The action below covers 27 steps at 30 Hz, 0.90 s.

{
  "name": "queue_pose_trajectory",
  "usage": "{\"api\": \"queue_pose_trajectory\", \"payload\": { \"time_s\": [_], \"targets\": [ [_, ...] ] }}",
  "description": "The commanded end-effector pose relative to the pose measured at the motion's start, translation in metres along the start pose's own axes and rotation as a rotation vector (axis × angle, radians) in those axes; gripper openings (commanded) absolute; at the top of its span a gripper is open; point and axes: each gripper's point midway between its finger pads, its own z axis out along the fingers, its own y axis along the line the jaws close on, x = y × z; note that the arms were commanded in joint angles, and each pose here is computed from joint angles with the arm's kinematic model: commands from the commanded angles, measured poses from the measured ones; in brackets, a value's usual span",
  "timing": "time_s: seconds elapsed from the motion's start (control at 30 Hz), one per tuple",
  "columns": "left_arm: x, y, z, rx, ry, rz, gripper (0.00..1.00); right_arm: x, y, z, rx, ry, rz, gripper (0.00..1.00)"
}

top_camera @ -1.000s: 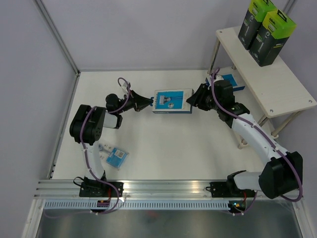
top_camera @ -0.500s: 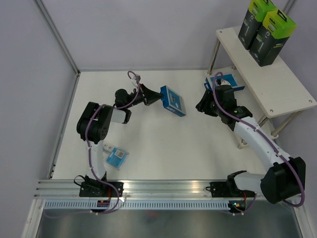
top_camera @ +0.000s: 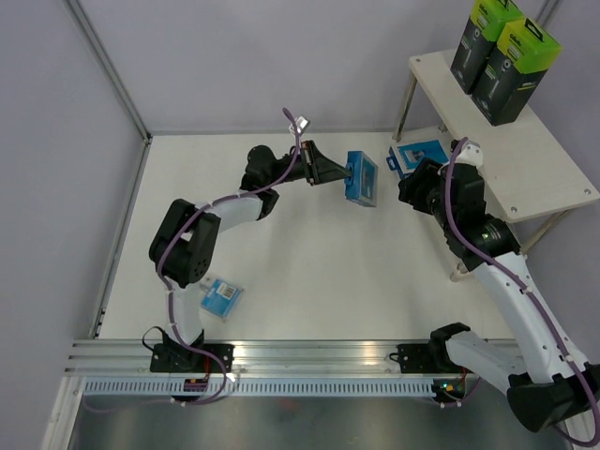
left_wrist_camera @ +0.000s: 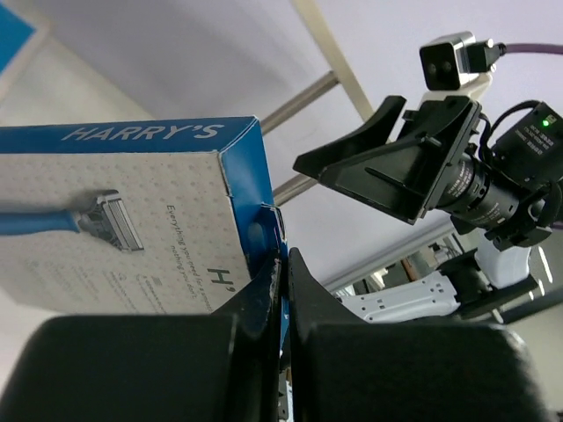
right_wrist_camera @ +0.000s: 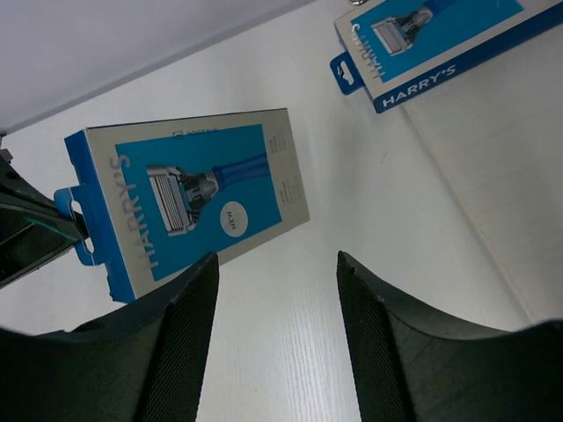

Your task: Place and organize the shaving razors onto the shelf

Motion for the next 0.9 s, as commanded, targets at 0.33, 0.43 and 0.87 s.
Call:
{"api": "queue_pose_trajectory", "payload": {
  "time_s": [0.33,0.43,0.87],
  "targets": [
    [0.027,-0.056,0.079,0.220,0.185,0.229,0.02,-0.053,0.003,-0.064,-0.066,-0.217,-0.004,0.73],
    [0.026,-0.056,0.094,0.236,0.186,0.229,0.02,-0.052,0.000,-0.069,-0.064,-0.214,-0.022,0.74],
    [0.046,-0.042,0.176,0.292,0.151,0.141,0.02,-0.043,-0.001,-0.084,-0.105,-0.217,-0.005,0.77]
  ]
}}
